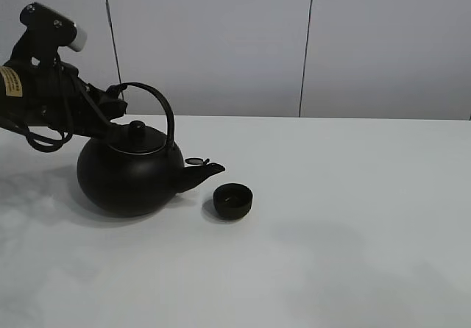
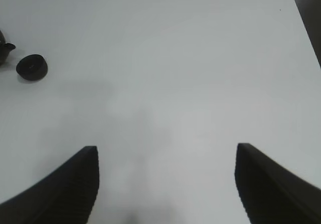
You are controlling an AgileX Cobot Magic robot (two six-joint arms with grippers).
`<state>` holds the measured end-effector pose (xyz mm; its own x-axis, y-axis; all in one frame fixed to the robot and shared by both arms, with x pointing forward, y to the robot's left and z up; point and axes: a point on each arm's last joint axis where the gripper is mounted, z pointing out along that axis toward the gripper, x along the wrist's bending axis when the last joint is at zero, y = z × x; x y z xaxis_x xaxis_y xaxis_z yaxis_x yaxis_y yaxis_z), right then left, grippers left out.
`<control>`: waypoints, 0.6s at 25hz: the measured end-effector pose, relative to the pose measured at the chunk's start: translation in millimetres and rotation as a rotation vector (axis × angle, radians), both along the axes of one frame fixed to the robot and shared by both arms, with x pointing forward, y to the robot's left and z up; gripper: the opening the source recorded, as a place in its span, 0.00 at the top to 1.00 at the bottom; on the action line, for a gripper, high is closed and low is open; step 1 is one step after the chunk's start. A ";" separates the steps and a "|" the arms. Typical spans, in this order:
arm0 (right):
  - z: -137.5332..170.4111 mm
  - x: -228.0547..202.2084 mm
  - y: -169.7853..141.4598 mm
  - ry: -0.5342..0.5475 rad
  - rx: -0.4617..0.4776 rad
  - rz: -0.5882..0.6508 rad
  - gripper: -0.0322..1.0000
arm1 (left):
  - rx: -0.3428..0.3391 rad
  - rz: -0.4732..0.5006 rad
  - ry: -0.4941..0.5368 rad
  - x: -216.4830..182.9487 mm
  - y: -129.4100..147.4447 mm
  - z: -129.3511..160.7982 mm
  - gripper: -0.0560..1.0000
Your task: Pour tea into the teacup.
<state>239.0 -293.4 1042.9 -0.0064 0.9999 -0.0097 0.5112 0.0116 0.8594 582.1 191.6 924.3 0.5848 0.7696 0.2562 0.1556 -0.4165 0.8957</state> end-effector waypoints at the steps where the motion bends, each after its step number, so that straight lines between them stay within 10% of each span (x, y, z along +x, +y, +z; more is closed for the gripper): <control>1: 0.0 0.0 0.0 0.000 0.000 0.000 0.47 | 0.000 0.000 0.000 0.0 0.0 0.0 0.84; 15: -0.1 -0.1 0.0 0.001 0.000 0.000 0.47 | 0.028 -0.021 -0.001 5.4 -9.0 5.2 0.84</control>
